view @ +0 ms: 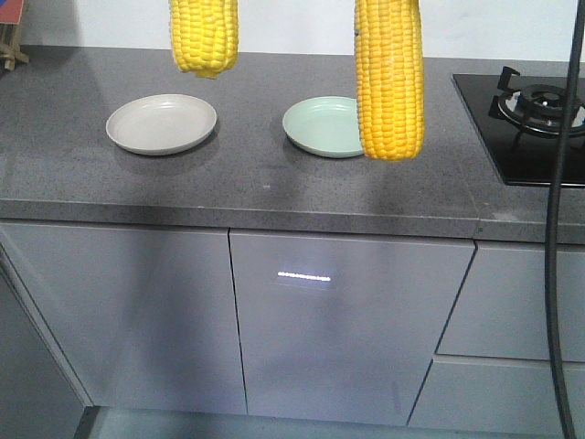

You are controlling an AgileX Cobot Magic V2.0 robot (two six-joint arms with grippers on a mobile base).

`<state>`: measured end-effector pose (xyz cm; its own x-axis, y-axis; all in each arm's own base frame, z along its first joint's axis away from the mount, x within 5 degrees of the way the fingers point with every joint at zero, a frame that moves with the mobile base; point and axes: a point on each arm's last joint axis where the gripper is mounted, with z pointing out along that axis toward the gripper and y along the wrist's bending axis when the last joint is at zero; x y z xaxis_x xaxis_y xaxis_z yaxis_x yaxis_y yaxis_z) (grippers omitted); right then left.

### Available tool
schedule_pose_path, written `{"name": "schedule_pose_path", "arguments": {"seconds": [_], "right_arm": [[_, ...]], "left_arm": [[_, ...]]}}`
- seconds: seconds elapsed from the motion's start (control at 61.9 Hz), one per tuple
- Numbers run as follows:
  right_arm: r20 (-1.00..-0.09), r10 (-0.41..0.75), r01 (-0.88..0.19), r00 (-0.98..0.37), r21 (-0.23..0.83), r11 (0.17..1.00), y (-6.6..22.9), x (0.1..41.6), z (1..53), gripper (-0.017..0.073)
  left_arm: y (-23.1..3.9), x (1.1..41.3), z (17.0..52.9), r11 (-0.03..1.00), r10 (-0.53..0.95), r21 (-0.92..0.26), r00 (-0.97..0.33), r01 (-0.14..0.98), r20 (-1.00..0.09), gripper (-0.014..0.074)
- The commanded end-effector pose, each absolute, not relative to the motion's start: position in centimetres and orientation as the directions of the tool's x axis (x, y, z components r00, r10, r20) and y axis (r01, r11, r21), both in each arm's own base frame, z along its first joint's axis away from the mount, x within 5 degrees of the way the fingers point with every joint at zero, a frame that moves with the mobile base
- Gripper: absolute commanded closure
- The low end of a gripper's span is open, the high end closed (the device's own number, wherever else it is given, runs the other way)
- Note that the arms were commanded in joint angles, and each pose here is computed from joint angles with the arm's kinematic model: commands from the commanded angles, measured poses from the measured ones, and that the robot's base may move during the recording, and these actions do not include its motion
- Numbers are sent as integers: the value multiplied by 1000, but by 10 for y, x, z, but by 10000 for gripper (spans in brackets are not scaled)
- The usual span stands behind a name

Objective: Distribute corn equally
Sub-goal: 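Drive closer to the beige and pale green plates holding both cobs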

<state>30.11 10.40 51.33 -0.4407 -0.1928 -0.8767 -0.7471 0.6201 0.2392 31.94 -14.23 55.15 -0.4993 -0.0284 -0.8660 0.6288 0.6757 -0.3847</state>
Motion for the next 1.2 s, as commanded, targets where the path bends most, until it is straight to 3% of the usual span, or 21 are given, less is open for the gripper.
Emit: {"name": "schedule_pose_path", "arguments": {"seconds": [0.0,1.18], "right_arm": [[-902,-176,-777,-395,225,587,104,282,531,561],[-902,-176,-777,-395,225,587,104,282,531,561]], "left_arm": [[-138,296,575,644,-76,-376,-433,666,-898,601],[-138,296,575,643,-76,-376,-433,667,-898,601]]}}
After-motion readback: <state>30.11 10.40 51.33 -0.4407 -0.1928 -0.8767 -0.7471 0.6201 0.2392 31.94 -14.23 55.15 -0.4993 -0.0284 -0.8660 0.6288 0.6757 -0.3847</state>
